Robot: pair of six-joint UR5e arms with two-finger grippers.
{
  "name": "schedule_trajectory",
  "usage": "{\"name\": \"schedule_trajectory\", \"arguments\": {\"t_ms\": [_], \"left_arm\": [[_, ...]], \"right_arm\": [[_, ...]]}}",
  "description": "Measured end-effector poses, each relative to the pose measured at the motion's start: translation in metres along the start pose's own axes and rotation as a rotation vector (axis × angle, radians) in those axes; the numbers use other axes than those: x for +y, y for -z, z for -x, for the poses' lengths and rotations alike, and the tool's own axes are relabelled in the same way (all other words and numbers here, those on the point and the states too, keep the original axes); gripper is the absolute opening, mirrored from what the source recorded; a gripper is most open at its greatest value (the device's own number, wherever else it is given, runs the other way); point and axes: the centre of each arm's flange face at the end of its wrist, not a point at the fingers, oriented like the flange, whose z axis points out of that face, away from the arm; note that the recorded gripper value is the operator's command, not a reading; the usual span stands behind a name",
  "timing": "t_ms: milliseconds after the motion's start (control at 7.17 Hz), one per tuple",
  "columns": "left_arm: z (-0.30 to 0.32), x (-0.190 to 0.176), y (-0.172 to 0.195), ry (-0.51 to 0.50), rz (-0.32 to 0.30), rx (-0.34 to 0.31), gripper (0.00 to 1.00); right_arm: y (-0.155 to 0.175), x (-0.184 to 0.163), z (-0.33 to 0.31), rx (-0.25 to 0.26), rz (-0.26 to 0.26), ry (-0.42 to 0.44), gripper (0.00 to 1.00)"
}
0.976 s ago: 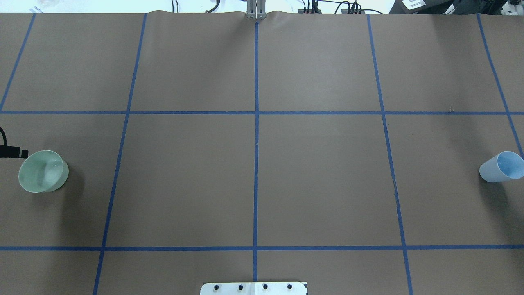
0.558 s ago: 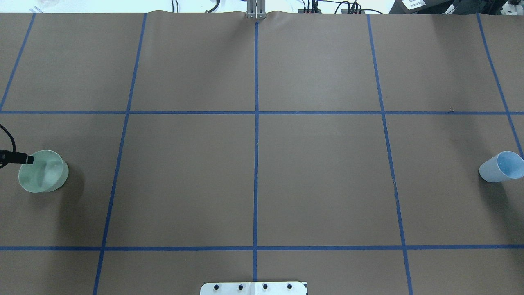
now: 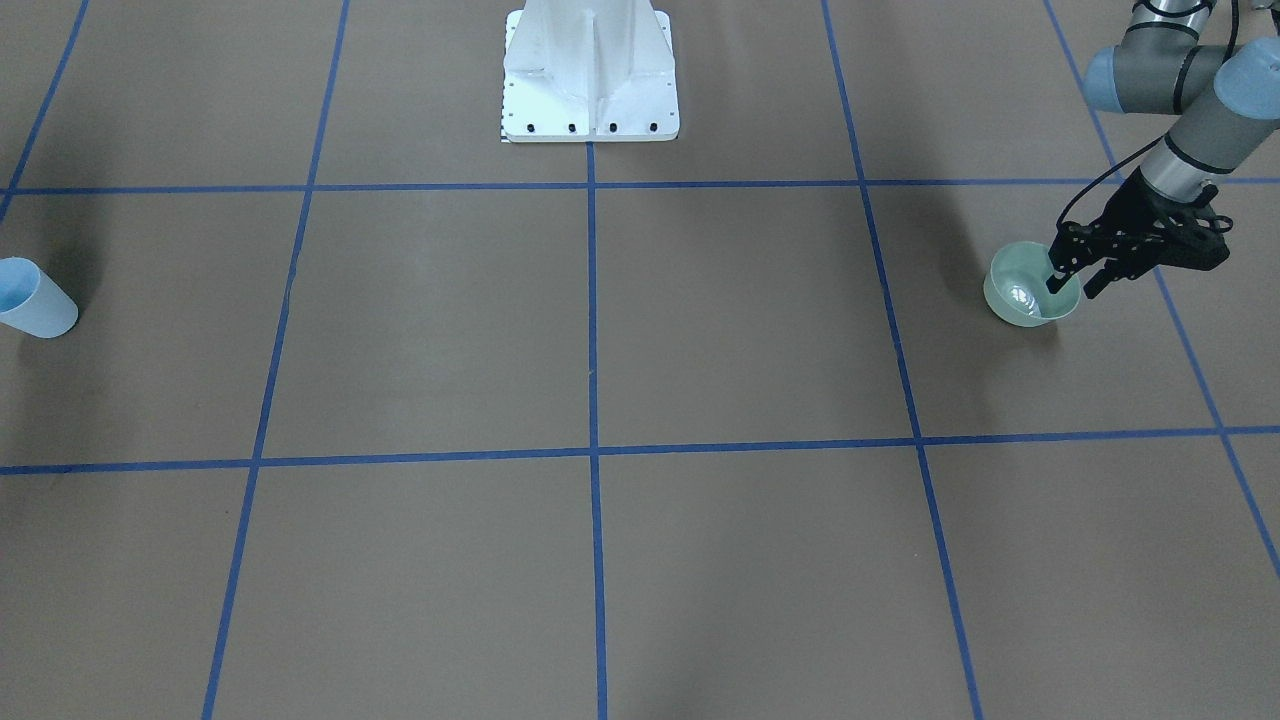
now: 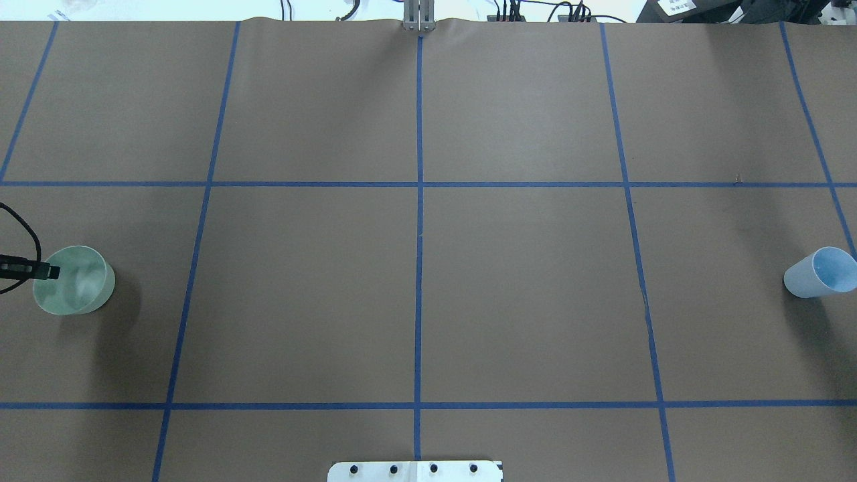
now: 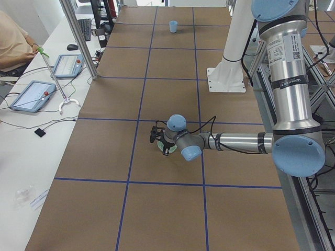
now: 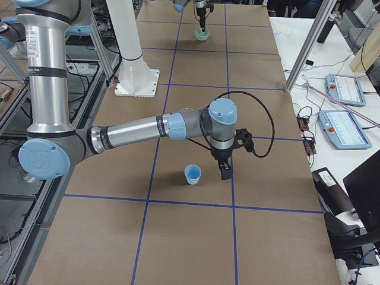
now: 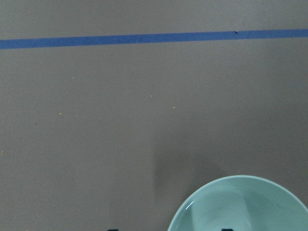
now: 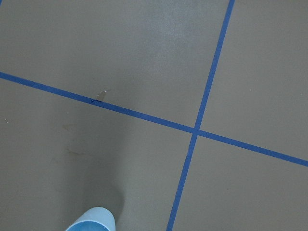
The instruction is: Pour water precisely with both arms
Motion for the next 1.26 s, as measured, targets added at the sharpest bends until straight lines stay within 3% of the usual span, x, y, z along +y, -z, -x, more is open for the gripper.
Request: {"name": "schedule_trajectory", "arguments": {"t_ms": [279,558,837,1255], "left_arm": [[-0.009,-0.003,0.003,-0.014,-0.007,0.020,0.00],[-0.046,-0.018,0.015,-0.035,0.007,0.101,0.00],[-0.115,-0.065,0.027,-0.045,0.026,0.146,0.00],[-0.239,-0.135,0.035,0.025,0.043,0.162,0.00]], "right_arm": [[0.000,0.000,0.000,0.000,0.000,-0.001,1.00],[0.000,0.000,0.000,0.000,0.000,-0.002,1.00],[-0.001,0.000,-0.001,0.000,0.002,-0.003,1.00],[-0.002,0.000,-0.002,-0.002,0.005,-0.007,1.00]]}}
